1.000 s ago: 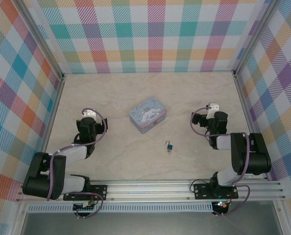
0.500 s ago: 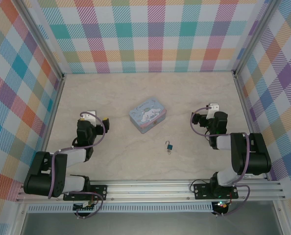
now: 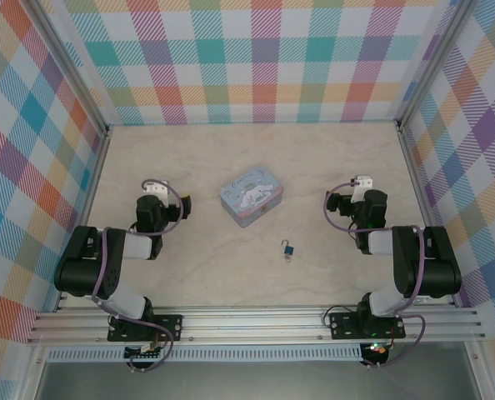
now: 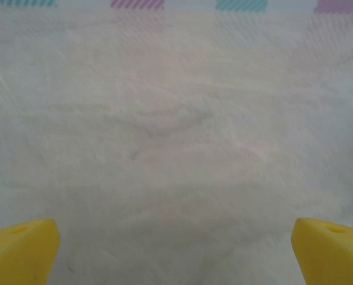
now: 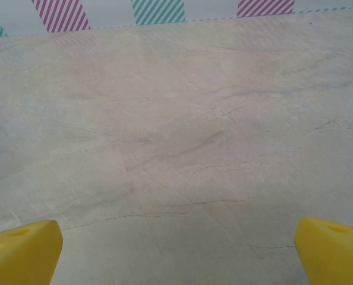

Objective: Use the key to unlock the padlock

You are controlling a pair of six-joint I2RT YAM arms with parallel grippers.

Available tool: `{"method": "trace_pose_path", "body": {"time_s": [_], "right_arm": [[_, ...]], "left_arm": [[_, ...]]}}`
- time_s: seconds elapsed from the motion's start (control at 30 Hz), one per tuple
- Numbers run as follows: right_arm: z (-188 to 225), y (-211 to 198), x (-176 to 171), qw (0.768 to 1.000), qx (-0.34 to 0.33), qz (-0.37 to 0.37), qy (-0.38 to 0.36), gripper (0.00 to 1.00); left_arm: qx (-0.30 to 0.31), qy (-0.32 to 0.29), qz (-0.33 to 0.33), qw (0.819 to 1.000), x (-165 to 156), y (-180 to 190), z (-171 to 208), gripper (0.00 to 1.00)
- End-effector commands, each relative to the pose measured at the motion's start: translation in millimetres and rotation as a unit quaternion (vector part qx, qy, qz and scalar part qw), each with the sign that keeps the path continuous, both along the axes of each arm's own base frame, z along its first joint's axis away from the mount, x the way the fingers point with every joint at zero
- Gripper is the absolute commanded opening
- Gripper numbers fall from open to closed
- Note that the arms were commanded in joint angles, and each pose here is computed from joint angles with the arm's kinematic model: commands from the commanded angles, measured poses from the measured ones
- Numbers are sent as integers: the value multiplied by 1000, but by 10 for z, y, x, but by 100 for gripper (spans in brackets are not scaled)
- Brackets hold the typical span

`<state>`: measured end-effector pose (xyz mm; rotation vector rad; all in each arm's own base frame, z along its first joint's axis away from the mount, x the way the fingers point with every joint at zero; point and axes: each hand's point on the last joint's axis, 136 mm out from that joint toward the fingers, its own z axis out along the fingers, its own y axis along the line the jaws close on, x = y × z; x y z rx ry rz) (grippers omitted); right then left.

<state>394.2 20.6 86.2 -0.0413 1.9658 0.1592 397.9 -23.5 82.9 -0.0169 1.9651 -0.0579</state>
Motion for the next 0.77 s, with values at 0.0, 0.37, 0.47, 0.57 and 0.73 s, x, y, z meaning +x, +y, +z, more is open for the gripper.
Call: {"method": "trace_pose_path", "body": {"time_s": [0.0, 0.37, 0.47, 0.57, 0.73], "right_arm": [[57, 23, 32, 1000, 6, 7, -8, 100], [59, 24, 28, 1000, 4, 8, -9, 100], [59, 24, 29, 1000, 5, 7, -9, 100], [59, 31, 32, 1000, 4, 9, -8, 100], [60, 33, 32, 1000, 4, 9, -8, 100]], "left_arm": [[-15, 16, 19, 1000, 13, 107, -48, 100], [-14, 16, 19, 1000, 13, 104, -46, 100], [-14, 16, 19, 1000, 12, 100, -47, 100], [-14, 16, 19, 1000, 13, 102, -46, 100], [-14, 15, 18, 1000, 13, 100, -42, 100]]}}
